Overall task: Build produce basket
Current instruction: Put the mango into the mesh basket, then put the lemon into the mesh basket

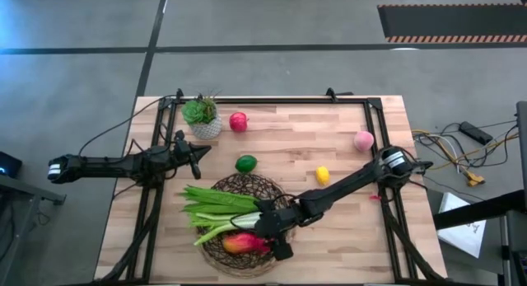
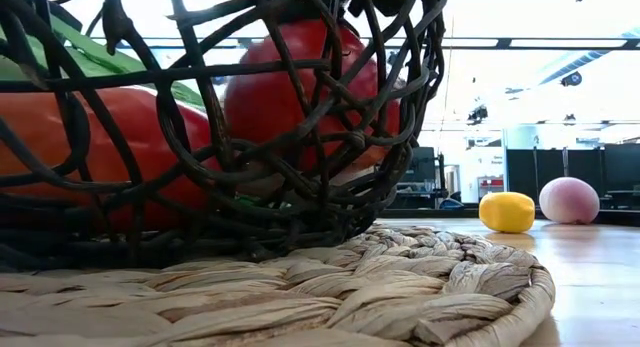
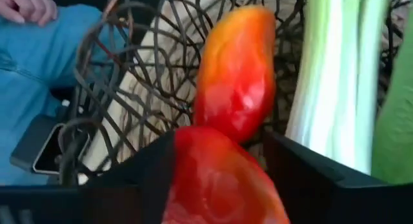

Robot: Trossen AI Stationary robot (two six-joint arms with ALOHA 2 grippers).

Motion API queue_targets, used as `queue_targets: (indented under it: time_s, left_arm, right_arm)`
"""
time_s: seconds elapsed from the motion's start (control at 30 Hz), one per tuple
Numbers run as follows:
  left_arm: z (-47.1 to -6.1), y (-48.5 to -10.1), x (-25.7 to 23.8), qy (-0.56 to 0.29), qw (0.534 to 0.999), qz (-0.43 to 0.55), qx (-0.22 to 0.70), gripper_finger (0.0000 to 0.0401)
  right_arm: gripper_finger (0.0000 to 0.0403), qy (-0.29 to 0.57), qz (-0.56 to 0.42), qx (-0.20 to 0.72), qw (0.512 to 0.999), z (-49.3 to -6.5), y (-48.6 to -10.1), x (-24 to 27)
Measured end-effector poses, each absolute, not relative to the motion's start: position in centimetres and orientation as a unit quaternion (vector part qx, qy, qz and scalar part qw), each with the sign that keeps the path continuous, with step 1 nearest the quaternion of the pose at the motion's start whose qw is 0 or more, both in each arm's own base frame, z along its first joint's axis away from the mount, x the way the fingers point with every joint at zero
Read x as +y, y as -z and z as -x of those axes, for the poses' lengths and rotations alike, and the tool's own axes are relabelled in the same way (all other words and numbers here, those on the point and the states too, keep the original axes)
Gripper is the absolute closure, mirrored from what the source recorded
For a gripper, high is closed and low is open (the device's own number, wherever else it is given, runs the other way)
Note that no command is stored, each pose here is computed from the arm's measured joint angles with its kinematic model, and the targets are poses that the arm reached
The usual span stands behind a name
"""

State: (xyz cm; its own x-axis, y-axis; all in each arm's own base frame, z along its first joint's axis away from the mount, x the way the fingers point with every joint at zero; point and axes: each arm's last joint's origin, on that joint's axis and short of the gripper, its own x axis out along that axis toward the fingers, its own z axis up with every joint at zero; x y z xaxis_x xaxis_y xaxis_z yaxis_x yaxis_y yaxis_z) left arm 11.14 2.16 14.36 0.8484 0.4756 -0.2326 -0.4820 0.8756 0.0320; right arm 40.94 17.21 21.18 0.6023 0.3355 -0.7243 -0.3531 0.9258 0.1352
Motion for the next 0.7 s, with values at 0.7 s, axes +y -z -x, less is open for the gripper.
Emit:
queue_targets:
  time_s: [0.7]
  left_arm:
    - [-11.1, -14.4, 2.2, -0.249, 0.961, 0.014, 0.117, 0.0397]
  right_arm:
    - [0.0351, -0.070, 0.116, 0.321, 0.937, -36.7, -29.0, 17.8]
